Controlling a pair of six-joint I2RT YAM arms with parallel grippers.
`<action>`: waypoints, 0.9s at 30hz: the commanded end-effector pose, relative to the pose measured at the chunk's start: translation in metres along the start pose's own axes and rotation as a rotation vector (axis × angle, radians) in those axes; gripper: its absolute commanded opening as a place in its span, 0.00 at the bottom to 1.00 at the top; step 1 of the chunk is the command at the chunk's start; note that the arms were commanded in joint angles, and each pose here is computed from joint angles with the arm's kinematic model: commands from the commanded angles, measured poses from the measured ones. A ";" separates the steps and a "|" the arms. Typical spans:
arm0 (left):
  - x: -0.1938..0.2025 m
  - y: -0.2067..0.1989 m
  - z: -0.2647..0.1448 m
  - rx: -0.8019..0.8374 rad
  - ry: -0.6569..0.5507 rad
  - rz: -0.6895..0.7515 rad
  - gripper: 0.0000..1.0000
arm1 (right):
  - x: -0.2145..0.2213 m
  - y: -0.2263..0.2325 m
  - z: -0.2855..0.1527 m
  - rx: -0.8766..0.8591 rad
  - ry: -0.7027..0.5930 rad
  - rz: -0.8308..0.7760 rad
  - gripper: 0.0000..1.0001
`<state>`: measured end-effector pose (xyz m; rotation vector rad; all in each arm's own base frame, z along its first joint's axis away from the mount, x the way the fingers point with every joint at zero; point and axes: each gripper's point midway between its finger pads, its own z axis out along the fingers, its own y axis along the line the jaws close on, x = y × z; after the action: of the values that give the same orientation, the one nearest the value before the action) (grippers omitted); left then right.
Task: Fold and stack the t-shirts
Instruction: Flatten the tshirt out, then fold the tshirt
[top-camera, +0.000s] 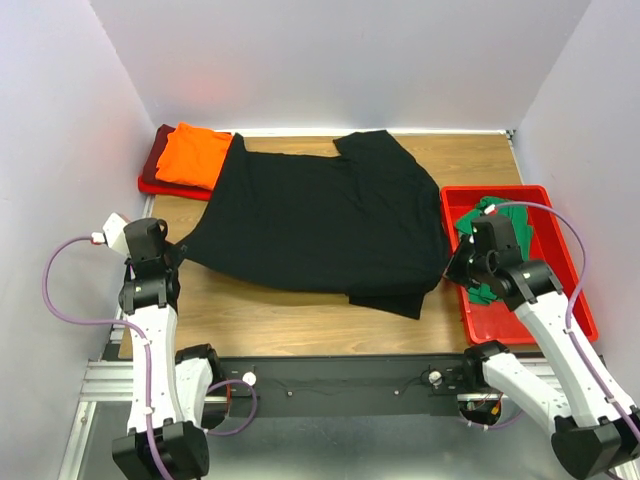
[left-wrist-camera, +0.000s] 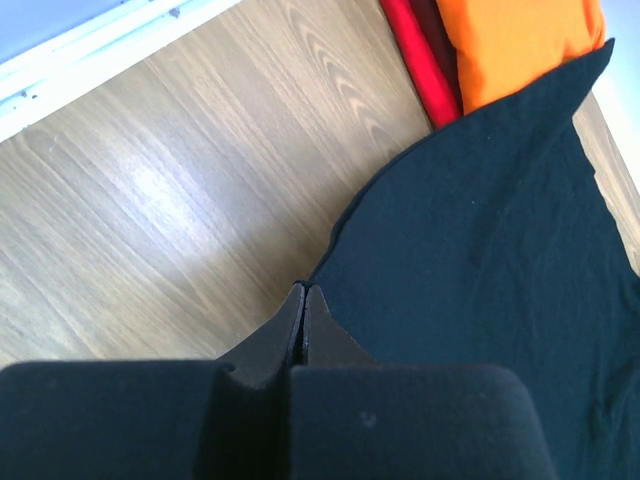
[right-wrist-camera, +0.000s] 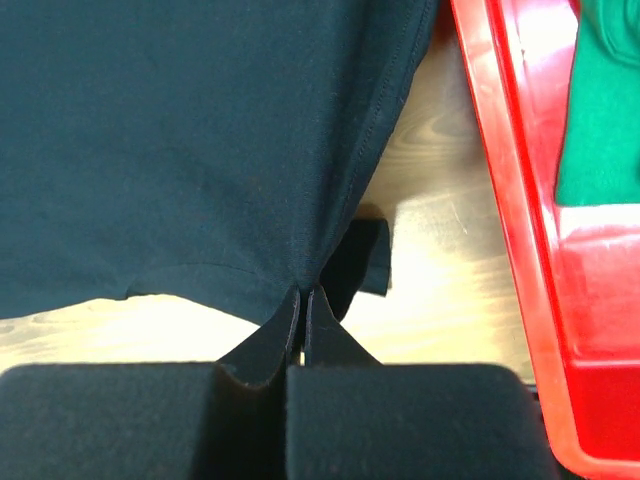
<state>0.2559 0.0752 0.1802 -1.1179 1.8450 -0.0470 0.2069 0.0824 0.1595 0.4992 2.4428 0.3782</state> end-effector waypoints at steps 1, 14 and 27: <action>0.002 0.000 -0.010 0.021 0.013 0.009 0.00 | 0.020 -0.010 -0.005 0.023 0.065 0.031 0.00; 0.015 -0.034 0.055 0.092 0.076 -0.062 0.00 | -0.038 0.006 0.070 0.139 -0.005 -0.033 0.00; 0.019 -0.087 0.117 0.058 0.136 -0.036 0.00 | -0.094 0.025 0.135 0.176 -0.036 -0.030 0.00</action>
<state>0.3743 0.0584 0.1301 -1.1319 1.9834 -0.1942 0.3415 0.0971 0.1102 0.5215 2.5131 0.1860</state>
